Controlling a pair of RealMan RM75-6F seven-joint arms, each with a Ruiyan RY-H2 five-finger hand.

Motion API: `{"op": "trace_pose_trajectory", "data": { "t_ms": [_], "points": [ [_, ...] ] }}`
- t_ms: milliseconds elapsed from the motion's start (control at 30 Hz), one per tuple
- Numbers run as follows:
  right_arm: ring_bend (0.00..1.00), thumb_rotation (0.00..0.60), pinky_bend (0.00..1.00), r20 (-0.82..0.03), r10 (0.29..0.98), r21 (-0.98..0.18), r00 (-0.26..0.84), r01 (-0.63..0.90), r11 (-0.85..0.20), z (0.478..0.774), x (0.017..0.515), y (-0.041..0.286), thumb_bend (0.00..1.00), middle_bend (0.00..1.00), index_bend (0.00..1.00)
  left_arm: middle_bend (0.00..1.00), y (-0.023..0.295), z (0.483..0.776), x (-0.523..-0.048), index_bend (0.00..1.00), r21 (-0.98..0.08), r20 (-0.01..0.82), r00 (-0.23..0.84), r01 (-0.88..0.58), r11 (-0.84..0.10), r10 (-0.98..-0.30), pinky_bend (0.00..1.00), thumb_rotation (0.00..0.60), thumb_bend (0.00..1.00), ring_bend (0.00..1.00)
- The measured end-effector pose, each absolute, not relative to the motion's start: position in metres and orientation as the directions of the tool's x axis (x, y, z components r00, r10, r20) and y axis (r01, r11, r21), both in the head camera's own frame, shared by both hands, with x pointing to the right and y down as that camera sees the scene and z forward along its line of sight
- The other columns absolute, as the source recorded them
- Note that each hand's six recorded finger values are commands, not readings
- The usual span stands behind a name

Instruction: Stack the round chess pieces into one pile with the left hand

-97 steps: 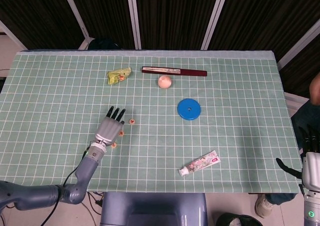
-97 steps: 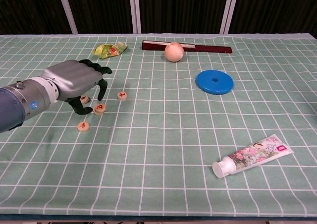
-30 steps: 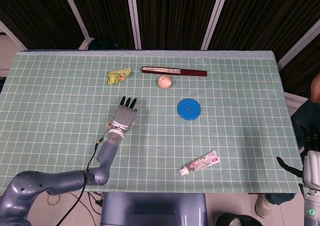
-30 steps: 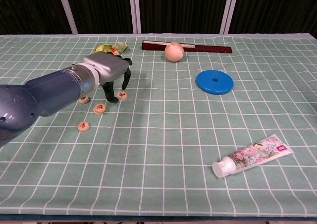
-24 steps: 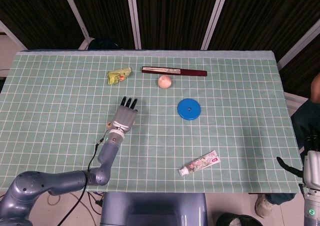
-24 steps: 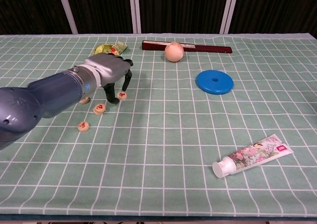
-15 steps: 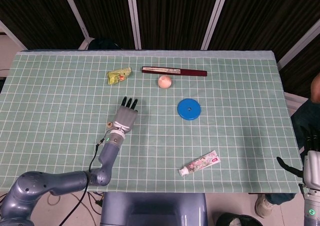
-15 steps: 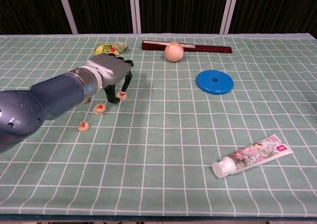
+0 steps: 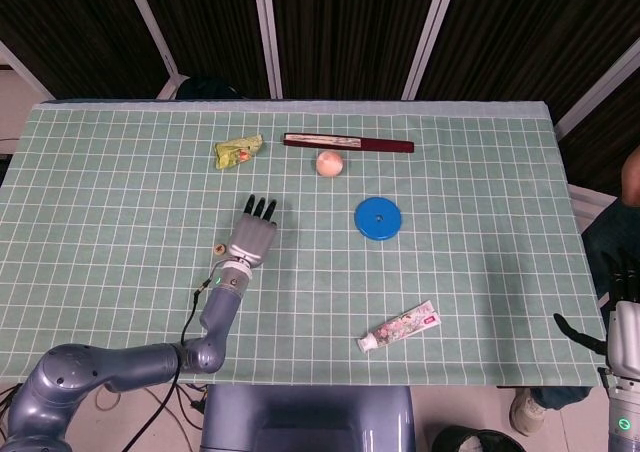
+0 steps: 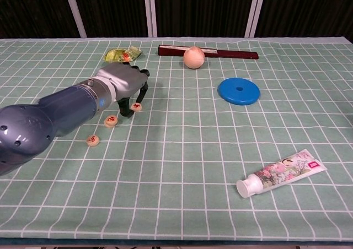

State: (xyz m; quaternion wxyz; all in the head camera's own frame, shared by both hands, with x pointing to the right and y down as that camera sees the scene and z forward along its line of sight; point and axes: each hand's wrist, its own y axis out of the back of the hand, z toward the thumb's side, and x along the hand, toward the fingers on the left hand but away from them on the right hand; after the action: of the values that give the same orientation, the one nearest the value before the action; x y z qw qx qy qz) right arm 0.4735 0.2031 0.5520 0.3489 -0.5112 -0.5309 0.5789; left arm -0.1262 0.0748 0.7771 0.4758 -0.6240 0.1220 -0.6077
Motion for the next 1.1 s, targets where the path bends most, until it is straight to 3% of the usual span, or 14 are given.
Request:
{"op": "trace_pose_trajectory", "data": {
  "t_ms": [400, 767, 1100],
  "points": [
    [0.0, 0.6, 0.0, -0.221, 0.948, -0.971, -0.23, 0.141, -0.193, 0.552, 0.473, 0.203, 0.23, 0.01, 0.09, 0.01, 0.071, 0.763, -0.126, 0.5, -0.764, 0.623, 0.25, 0.398, -0.508, -0.741, 0.0, 0.6, 0.31, 0.0],
    [0.0, 0.6, 0.0, -0.22, 0.949, -0.972, -0.228, 0.135, -0.192, 0.552, 0.472, 0.204, 0.23, 0.01, 0.09, 0.02, 0.072, 0.722, -0.162, 0.5, -0.784, 0.612, 0.286, 0.339, -0.52, -0.737, 0.0, 0.6, 0.31, 0.0],
    [0.0, 0.6, 0.0, -0.218, 0.949, -0.972, -0.228, 0.133, -0.192, 0.552, 0.471, 0.203, 0.23, 0.01, 0.09, 0.02, 0.086, 0.722, -0.184, 0.5, -0.764, 0.636, 0.294, 0.37, -0.529, -0.713, 0.0, 0.6, 0.31, 0.0]
  ]
}}
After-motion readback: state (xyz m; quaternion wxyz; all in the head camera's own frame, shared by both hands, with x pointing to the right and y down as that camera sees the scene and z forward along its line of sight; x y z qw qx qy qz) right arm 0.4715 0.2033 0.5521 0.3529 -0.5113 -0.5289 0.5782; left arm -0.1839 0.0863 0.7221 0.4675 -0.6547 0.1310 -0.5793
